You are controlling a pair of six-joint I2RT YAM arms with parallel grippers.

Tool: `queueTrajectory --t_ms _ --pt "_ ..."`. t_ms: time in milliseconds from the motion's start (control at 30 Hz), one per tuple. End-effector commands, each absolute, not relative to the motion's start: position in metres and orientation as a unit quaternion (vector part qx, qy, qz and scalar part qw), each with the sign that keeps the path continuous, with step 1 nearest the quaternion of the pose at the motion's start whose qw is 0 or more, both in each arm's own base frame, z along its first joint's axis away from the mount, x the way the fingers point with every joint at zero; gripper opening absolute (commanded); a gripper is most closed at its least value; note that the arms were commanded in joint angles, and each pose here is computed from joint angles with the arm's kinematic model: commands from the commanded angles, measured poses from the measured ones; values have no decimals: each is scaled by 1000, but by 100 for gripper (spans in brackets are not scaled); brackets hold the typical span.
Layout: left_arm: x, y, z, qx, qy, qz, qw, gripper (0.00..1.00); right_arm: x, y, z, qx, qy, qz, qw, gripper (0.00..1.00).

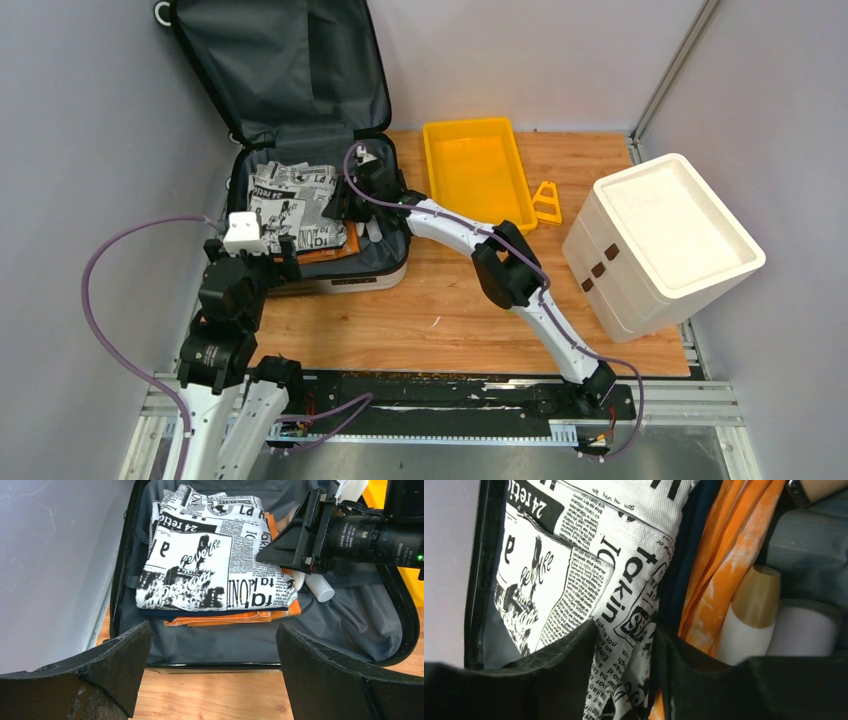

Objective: Open, take out, and arrange the luggage

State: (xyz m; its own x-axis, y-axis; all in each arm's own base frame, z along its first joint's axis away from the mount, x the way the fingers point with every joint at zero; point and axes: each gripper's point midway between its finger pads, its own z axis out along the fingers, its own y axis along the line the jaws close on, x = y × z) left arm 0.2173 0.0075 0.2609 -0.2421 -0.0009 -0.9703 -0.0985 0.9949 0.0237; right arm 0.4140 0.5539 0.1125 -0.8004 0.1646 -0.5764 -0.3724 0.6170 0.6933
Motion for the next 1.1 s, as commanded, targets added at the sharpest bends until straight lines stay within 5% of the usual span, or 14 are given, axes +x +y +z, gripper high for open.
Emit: queueTrajectory --t_ms 0,167,333,467,767,1067 --pt "223 9 265 -27 782 49 620 100 410 574 134 -91 816 472 321 44" --pt "229 8 254 -25 799 53 598 100 408 580 135 -110 808 476 330 30" --pt "242 18 240 -47 824 80 558 100 407 584 148 -132 788 492 345 32" --pt "266 36 237 -82 848 93 515 99 407 580 156 -153 781 487 358 0" --pt "352 69 222 -123 891 -15 437 89 420 546 160 -188 777 471 373 0" --pt "406 99 187 -62 920 -6 386 88 423 544 156 -198 765 487 373 0"
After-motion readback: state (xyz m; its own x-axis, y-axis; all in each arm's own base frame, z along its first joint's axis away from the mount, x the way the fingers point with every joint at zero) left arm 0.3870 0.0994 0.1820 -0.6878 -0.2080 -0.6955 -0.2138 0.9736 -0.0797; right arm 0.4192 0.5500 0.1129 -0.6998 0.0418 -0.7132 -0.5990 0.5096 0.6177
